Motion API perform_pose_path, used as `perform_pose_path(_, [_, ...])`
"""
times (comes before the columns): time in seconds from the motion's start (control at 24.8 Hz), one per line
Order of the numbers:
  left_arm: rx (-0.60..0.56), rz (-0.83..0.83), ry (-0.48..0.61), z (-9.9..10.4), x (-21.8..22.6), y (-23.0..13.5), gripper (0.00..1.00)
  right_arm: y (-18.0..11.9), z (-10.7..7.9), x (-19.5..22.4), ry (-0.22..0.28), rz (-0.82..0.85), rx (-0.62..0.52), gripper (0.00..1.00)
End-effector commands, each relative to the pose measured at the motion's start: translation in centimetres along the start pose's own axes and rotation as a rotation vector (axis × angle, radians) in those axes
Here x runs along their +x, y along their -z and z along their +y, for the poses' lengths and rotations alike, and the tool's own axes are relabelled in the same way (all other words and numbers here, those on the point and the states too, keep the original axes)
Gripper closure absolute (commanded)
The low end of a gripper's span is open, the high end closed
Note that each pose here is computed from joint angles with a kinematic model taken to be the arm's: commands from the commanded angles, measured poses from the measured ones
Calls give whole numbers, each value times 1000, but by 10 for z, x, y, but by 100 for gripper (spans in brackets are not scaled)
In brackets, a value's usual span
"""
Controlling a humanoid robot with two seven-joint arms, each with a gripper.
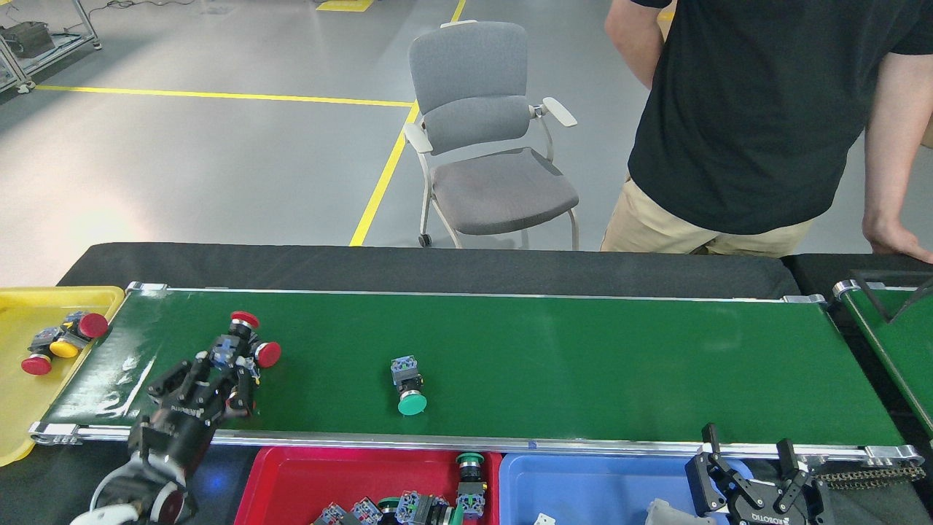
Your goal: Pick switch part from conveyor to tray
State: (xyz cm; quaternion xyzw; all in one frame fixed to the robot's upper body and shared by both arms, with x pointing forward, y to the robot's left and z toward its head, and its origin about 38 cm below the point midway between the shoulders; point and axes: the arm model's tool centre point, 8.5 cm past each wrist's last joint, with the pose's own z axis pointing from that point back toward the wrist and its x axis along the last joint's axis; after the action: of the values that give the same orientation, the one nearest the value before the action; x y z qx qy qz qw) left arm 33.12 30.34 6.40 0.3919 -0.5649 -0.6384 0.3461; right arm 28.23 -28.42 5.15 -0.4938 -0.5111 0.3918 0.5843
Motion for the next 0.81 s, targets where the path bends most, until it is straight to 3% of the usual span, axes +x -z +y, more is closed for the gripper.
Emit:
perform_pose_path(0.0, [41, -157, 20, 17, 30, -18, 82, 2, -6, 0, 0, -2, -24, 1])
perform_pose_path(0.08, [24, -177, 8, 14, 57, -45, 62, 2, -6, 0, -1, -4, -23, 1])
perform_pose_path(0.16, [21, -164, -47, 5, 71, -47, 0, 2, -7, 1, -1, -3, -24, 1])
perform_pose_path(0.48, [17, -95, -97, -6, 74, -46, 0, 2, -8, 0, -4, -9, -26, 1])
perform_pose_path(0.65, [-71, 288, 15, -22, 3, -47, 0, 1, -7, 0, -4, -9, -25, 1])
perform_pose_path(0.77, [-142, 370, 29, -41, -35, -55, 0, 1, -7, 0, -3, -8, -25, 1])
